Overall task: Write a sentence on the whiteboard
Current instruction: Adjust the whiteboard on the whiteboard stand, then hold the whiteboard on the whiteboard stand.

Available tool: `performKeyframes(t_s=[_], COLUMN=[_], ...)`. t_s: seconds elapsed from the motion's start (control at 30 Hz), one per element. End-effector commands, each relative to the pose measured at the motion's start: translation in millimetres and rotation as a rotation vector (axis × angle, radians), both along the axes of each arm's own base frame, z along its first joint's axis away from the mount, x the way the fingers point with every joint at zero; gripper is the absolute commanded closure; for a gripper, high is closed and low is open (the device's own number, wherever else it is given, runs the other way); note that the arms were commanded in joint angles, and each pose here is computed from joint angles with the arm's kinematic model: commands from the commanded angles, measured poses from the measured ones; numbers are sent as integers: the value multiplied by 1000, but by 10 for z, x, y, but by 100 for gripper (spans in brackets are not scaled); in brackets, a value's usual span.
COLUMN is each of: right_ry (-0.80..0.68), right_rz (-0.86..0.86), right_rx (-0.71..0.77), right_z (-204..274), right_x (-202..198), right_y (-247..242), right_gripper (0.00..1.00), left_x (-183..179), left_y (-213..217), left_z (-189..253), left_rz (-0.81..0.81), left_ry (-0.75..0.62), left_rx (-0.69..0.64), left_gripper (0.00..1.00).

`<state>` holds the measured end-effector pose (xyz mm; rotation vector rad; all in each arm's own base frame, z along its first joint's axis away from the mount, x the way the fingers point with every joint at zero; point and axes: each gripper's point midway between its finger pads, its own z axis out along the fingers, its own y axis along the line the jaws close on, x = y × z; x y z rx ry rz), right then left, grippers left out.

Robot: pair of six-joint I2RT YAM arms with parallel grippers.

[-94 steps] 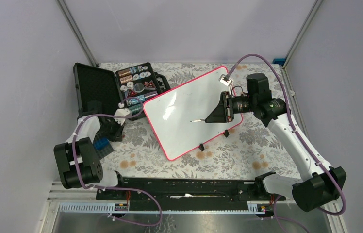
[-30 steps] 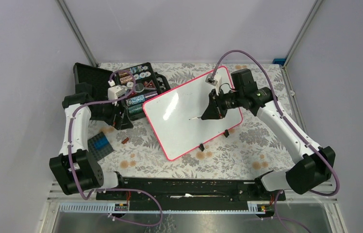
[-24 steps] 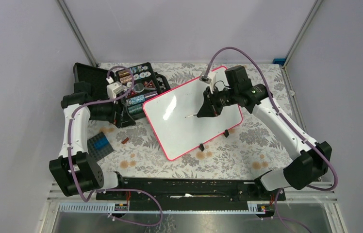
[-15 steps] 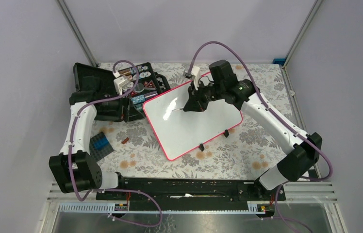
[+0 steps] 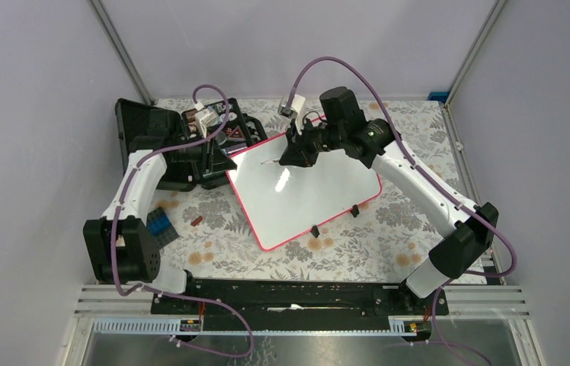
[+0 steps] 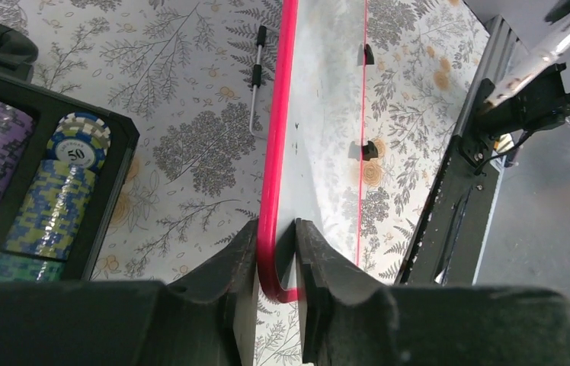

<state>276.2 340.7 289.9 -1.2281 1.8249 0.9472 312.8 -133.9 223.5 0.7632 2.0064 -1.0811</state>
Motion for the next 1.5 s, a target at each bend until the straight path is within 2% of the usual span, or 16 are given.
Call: performKeyframes(t_s=[0.0, 0.27, 0.43, 0.47, 0.67, 0.7, 0.93, 1.23, 1.47], right_ry=[-67, -32, -59, -62, -111, -119, -131, -130, -119], right_rz=[25, 69, 42, 39, 4, 0, -3, 14, 38], right_rx=[29, 28, 2, -3, -7, -4, -1, -2, 0], right_z=[246, 257, 208, 198, 176, 178, 68, 11, -19], right_x=[9, -138, -56, -41, 104, 127, 272, 356, 341], right_y=[17, -15, -41, -41, -20, -8, 103, 248, 348], right_gripper=[100, 100, 100, 100, 100, 100, 100, 100, 100], left_x=[146, 152, 173, 191, 253, 246, 185, 195, 228], left_y=[-138, -362, -503, -507, -372, -324, -213, -254, -249], left_z=[82, -35, -84, -65, 130, 169, 292, 287, 251], left_rz=[-70, -179, -225, -222, -147, -126, -37, -35, -25], left_ry=[-59, -26, -18, -17, -35, -35, -91, -74, -57], left_rx=[-20, -21, 3, 2, 2, -9, -85, -134, -132], left_gripper=[79, 99, 100, 97, 58, 55, 51, 54, 66])
